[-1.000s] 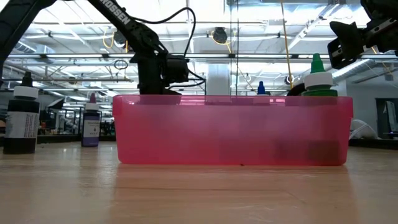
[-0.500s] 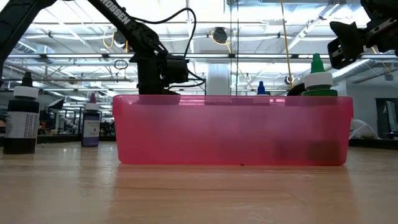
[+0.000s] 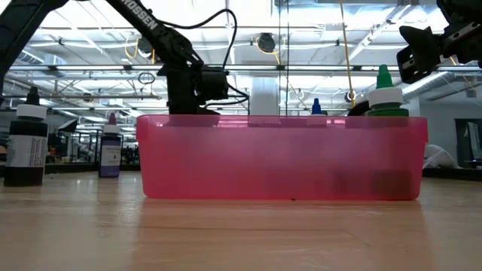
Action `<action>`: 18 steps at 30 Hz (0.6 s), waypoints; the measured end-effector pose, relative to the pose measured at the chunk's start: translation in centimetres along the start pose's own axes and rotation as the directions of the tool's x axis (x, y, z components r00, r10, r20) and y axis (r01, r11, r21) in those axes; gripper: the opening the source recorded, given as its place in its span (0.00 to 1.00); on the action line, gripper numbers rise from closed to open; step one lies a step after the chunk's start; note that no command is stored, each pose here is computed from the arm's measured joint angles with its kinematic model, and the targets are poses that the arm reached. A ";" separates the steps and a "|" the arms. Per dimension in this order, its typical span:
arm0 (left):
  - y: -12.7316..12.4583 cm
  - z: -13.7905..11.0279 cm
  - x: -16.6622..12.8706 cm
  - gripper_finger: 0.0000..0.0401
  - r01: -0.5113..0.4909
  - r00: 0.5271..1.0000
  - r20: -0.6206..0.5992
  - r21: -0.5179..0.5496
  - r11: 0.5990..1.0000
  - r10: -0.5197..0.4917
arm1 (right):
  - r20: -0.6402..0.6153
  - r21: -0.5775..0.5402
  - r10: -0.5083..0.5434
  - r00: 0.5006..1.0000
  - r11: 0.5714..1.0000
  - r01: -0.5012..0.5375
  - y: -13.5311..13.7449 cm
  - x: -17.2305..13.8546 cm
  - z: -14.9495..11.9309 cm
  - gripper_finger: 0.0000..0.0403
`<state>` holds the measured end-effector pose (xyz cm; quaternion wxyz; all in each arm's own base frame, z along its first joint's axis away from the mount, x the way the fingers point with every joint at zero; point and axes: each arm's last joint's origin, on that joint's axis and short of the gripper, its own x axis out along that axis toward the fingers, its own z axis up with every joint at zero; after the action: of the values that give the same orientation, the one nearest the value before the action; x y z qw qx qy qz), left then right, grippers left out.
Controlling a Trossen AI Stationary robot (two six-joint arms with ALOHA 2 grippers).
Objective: Pick & Place food coloring
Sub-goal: Put the small orange food coloring bottle into the pink bin
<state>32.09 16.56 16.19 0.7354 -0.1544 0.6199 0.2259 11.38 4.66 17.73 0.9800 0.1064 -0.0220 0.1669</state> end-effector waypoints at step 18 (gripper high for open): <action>-12.6 -3.0 -13.2 0.16 -0.060 0.998 0.046 0.359 0.931 0.046 | 0.000 0.000 0.000 1.000 1.000 0.000 0.0 0.0 0.0 0.54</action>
<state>34.49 2.46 27.89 0.7561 0.0041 0.6412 0.1309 11.39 4.65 17.74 0.9800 0.1064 -0.0222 0.1667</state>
